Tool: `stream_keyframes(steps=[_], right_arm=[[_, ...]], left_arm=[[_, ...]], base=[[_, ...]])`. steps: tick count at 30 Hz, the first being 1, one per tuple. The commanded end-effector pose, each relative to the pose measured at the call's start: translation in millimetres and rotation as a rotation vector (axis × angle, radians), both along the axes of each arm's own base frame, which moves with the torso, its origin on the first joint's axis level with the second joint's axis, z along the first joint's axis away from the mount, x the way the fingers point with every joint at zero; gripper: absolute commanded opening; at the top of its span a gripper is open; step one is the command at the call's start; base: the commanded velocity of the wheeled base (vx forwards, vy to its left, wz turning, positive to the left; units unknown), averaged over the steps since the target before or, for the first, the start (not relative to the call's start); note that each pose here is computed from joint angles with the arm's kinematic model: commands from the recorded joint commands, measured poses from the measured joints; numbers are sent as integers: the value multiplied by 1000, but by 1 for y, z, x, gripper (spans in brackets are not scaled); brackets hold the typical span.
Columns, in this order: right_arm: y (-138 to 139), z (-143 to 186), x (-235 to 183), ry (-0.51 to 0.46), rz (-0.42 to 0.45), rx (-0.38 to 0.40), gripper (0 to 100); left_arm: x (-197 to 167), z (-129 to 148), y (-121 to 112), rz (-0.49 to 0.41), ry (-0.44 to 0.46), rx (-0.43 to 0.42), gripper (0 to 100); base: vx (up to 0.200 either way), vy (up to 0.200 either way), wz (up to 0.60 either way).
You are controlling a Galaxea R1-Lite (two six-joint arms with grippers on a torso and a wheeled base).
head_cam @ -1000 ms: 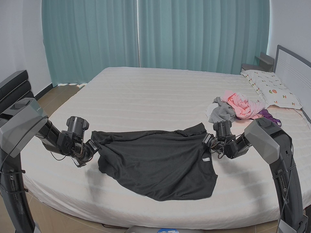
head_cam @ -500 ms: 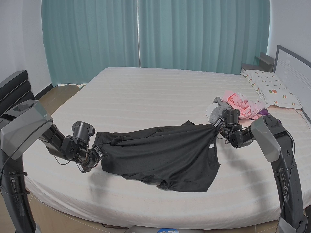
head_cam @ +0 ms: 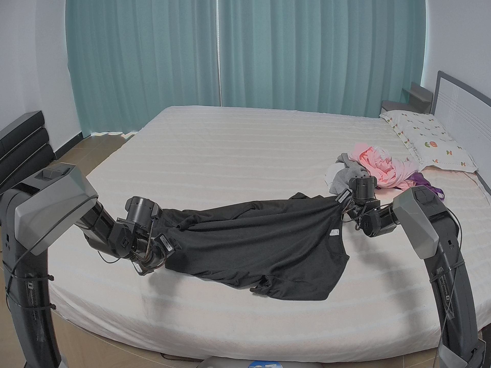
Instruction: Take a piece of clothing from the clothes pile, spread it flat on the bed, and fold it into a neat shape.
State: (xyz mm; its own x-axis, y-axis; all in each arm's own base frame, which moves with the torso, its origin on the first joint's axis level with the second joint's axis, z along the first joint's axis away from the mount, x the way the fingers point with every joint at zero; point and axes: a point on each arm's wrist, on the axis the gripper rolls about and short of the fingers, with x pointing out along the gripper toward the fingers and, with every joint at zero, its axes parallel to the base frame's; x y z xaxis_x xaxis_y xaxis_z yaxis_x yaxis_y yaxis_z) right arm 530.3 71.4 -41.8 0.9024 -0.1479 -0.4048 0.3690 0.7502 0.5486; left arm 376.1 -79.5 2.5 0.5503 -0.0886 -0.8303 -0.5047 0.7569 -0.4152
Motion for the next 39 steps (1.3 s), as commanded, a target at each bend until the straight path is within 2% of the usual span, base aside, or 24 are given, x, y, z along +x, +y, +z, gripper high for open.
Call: stream_keyframes(steps=[1,6,11,12,15,22,28,35,39], right_arm=[[1,3,-7,20,8,5,100],[3,17,-20,37,60,24,100],[3,30,-30,36,66,28,100],[1,38,-40,49,76,32,100],[-1,46,-55,79,122,51,100],[3,52,-121,234,267,103,100],[16,52,-171,325,396,115,100],[32,33,-199,434,454,96,100],[34,30,-201,442,461,94,100]], left_arm=[[6,-5,-3,-4,-8,1,100],[6,-7,-12,-33,-9,13,100],[5,-15,-19,-69,0,56,100],[7,-19,-24,-69,-3,86,0],[10,-20,-25,-59,-10,104,0],[7,-18,-21,-49,-2,112,0],[-12,16,-6,-27,-35,102,0],[-36,46,8,-32,-73,116,0],[-39,49,9,-31,-76,117,0]], base=[[0,0,0],[0,0,0],[0,0,0],[0,0,0],[0,0,0],[0,0,0],[0,0,0],[0,0,0],[0,0,0]])
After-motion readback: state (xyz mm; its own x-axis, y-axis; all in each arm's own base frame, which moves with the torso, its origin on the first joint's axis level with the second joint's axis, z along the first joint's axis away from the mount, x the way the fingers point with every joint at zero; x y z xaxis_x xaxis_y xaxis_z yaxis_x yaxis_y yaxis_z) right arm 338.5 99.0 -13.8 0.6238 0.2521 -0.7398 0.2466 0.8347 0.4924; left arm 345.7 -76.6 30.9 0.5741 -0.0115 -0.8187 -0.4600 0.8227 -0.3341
